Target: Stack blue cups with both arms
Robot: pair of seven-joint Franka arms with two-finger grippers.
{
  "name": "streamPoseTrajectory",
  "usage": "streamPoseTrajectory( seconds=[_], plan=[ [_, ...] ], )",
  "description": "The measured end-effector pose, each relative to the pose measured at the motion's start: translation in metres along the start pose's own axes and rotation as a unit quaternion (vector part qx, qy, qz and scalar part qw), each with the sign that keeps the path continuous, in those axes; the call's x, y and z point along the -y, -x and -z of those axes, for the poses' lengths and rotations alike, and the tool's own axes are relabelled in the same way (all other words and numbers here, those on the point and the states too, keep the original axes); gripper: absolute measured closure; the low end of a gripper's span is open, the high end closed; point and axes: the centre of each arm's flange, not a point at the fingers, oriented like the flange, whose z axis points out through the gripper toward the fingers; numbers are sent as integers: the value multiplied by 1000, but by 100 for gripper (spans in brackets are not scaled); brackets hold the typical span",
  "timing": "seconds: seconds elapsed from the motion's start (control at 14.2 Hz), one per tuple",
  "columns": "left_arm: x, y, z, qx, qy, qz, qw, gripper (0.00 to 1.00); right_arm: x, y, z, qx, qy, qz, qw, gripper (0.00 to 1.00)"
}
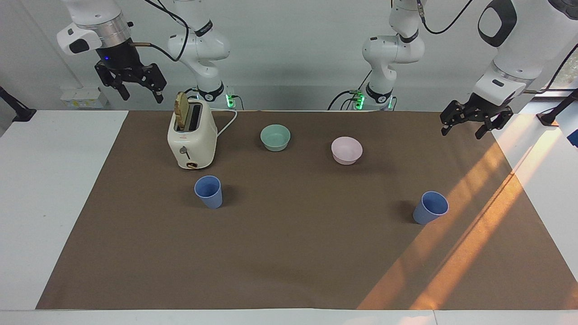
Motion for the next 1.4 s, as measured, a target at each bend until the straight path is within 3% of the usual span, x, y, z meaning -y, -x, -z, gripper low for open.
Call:
streamPoseTrajectory(
  seconds=[1.4],
  plan=[
    [2, 4, 10, 15, -4, 1, 1000, 0, 0, 0, 0, 0, 0, 0, 1000, 0]
  ],
)
